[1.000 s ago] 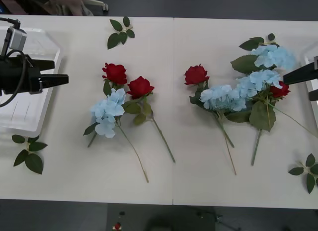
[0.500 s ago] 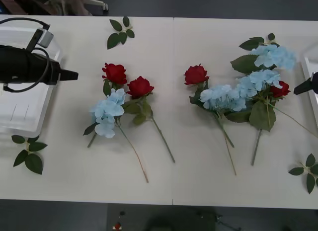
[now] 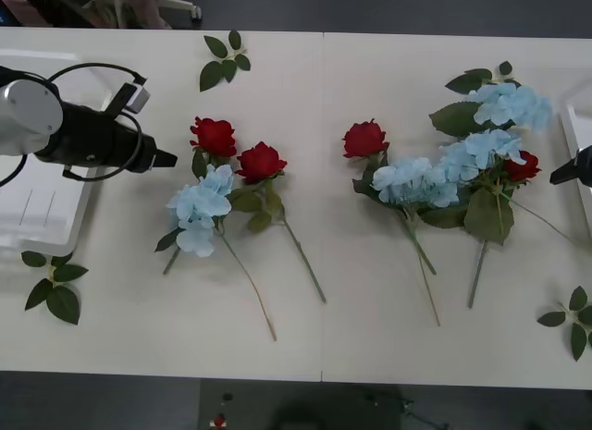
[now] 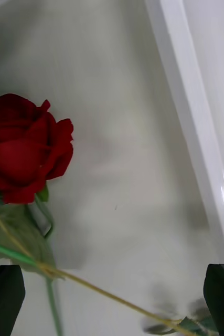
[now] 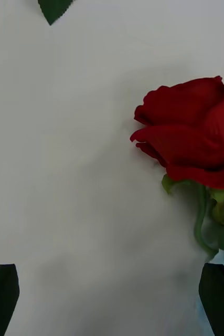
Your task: Put the red flowers into the right box and the blue flowers into the left box
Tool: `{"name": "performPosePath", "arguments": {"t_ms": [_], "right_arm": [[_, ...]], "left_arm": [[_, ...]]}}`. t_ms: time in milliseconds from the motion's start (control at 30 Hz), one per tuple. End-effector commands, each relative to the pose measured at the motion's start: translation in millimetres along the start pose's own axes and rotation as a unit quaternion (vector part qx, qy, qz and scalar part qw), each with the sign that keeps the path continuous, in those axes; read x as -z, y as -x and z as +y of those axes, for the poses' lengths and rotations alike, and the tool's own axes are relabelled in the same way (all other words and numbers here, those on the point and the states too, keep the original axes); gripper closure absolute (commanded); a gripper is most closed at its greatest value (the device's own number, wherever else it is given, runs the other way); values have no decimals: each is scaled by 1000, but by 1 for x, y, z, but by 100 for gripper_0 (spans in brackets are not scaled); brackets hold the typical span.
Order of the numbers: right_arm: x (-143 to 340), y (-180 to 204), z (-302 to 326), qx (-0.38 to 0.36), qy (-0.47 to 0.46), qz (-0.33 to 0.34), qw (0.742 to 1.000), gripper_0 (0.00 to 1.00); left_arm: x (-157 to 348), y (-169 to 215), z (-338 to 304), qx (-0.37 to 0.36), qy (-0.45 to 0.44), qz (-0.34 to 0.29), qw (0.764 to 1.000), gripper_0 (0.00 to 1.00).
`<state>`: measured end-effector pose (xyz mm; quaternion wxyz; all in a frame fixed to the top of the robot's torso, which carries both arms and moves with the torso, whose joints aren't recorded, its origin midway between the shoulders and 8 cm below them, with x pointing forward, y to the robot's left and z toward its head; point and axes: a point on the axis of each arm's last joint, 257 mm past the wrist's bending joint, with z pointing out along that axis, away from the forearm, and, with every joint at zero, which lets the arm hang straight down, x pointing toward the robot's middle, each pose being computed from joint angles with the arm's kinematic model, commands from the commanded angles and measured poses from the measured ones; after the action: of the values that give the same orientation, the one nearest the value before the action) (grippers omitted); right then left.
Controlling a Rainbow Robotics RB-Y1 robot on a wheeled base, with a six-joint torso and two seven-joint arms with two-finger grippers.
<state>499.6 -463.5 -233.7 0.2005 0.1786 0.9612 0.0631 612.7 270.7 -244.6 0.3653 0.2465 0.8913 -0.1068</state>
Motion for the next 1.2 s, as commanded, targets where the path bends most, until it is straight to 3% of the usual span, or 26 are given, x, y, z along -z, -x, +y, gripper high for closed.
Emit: {"name": "performPosePath", "arguments": {"t_ms": [33, 967, 1133, 1200], "right_arm": [[-7, 7, -6, 41, -26, -11, 999, 0], [-78, 9, 51, 28, -12, -36, 999, 0], [-86, 12, 63, 26, -7, -40, 999, 0], [-89, 11, 65, 26, -7, -40, 999, 0]], "left_arm": [[-7, 36, 1, 0, 20, -32, 999, 0], [-63, 39, -73, -147, 14, 29, 989, 0], [-72, 36, -75, -157, 22, 37, 987, 26], [-74, 37, -75, -174, 30, 38, 984, 30]]}}
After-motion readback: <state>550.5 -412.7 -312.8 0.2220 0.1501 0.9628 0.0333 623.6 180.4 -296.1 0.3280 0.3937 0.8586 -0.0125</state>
